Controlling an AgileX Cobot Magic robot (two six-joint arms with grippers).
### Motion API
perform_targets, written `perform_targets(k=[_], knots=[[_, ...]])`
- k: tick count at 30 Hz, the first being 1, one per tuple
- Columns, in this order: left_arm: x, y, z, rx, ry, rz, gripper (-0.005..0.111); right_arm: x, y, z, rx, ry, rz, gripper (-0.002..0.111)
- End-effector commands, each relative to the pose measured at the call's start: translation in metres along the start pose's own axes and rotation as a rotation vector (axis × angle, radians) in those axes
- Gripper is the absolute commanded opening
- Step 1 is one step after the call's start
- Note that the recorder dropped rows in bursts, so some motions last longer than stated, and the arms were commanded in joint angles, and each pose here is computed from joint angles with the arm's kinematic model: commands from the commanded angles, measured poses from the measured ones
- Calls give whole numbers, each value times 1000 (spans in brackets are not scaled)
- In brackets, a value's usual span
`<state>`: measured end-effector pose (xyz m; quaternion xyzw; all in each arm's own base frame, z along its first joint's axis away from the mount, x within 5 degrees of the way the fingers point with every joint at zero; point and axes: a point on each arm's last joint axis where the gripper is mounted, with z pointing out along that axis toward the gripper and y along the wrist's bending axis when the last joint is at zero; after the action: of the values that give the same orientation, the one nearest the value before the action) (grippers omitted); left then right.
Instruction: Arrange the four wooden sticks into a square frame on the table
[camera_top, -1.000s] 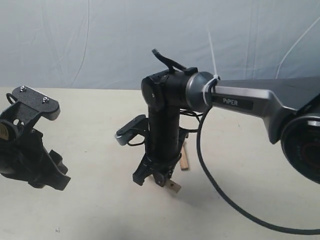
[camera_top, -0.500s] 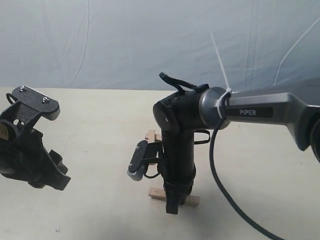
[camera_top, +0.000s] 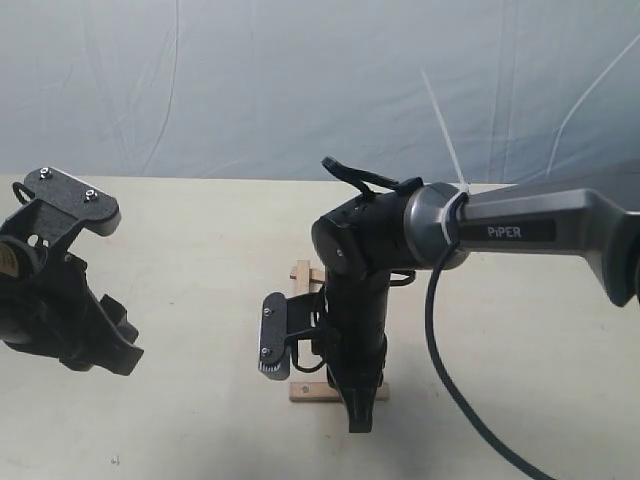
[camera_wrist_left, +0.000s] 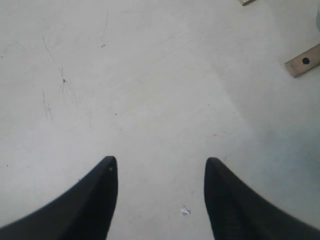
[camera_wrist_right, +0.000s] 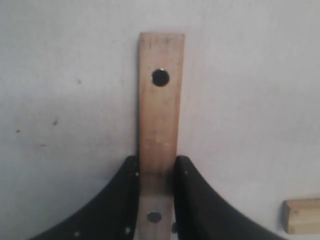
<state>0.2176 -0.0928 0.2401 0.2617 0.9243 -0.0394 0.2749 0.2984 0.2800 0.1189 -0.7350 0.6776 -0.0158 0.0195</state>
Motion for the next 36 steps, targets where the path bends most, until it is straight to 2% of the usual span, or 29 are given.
perform_targets(k=[1,8,10,14,15,16,17,21,23,24,25,27,29,32,36], knots=[[0,0,-2,1,-16,-10,50,-1,-2,0,22,-24,-10,-1],[-1,0,-2,0,-17,-10,50,-2,-2,0,18,-29,-5,-1],[-1,0,-2,0,-17,-10,50,-2,-2,0,17,-30,-3,3],[-1,0,-2,0,-17,-10,50,-2,-1,0,14,-33,0,34],[-1,0,-2,0,-17,-10,50,-4,-1,0,12,-47,10,52],[-1,0,-2,0,-17,-10,50,-4,-2,0,21,-55,23,61],[-1,0,-2,0,-17,-10,50,-6,-4,-2,43,-78,118,72],[-1,0,-2,0,-17,-10,50,-15,-23,-33,139,-153,330,73],[-1,0,-2,0,-17,-10,50,-11,-42,-51,204,-199,610,73],[-1,0,-2,0,-17,-10,50,-2,-57,-57,195,-252,826,73],[-1,0,-2,0,-17,-10,50,4,-62,-57,185,-263,900,73],[-1,0,-2,0,-17,-10,50,25,-78,-53,139,-273,1180,71],[-1,0,-2,0,-17,-10,50,36,-85,-46,90,-287,1279,62],[-1,0,-2,0,-17,-10,50,40,-90,-41,87,-302,1319,50],[-1,0,-2,0,-17,-10,50,40,-93,-32,87,-309,1367,47]])
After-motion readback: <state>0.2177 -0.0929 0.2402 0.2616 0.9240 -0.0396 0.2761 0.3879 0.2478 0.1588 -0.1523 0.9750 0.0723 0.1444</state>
